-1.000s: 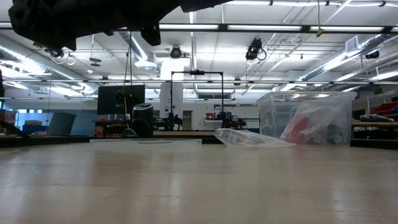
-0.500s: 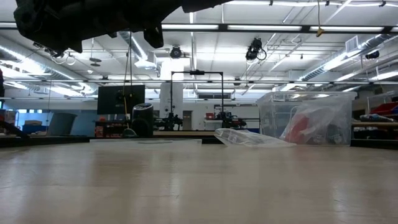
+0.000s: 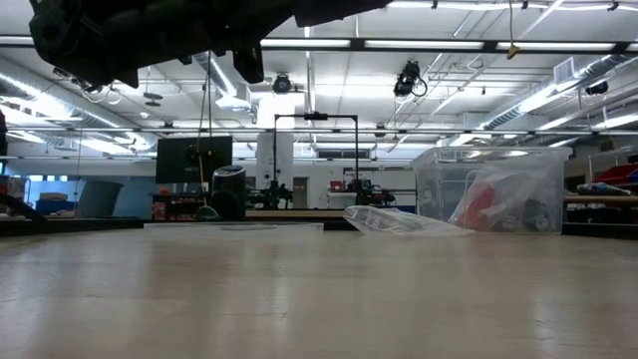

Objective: Roll bandage
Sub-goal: Roll the blue bandage

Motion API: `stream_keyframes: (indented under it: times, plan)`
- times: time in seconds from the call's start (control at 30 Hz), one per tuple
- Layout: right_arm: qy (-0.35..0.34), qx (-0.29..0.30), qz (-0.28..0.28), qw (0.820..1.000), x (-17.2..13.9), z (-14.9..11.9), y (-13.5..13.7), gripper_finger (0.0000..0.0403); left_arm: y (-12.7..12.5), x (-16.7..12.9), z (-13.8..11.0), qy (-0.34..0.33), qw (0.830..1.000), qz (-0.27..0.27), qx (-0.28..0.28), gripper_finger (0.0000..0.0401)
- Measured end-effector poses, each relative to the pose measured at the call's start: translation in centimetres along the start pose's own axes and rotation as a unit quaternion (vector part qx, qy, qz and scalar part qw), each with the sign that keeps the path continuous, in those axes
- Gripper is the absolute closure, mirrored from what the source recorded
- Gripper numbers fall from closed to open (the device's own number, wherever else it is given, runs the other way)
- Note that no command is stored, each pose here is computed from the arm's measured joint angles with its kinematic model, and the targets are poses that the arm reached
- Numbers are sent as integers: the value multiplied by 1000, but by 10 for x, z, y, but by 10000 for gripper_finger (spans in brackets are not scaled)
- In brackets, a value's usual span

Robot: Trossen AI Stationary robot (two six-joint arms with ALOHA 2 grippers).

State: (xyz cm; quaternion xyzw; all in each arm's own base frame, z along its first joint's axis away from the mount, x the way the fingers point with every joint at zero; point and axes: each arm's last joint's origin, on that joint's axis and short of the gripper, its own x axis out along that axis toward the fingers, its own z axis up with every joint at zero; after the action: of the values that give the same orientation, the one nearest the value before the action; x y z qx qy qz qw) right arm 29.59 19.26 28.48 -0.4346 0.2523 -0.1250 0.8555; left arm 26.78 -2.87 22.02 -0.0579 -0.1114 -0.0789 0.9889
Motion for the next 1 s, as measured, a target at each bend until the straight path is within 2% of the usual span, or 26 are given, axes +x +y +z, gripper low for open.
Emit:
stream_keyframes:
  times: [0.13, 0.23, 0.43, 0.57, 0.7, 0.87, 1.0]
  plan:
    - [12, 12, -18, 1000, 4, -2, -3, 165, -1, 0, 0, 2, 1000, -4, -1, 400]
    - [13, 45, -20, 999, 5, -2, -4, 165, -1, 0, -1, 3, 1000, -4, -1, 400]
    - [-7, 138, -9, 990, -7, 3, 3, 166, -1, 0, -1, 6, 1000, -5, 2, 400]
    - [-27, 224, 27, 974, -21, 7, 12, 163, 1, 0, -1, 6, 1000, -3, 9, 400]
    - [-8, 332, 54, 942, -31, 2, 21, 163, 3, 0, -1, 7, 1000, 0, 19, 400]
    - [14, 456, 29, 889, -30, -23, 46, 160, 3, 0, 0, 1, 999, -1, 41, 400]
    - [-33, 551, -2, 834, -20, -44, 68, 158, 2, 0, 2, -11, 999, -1, 44, 400]
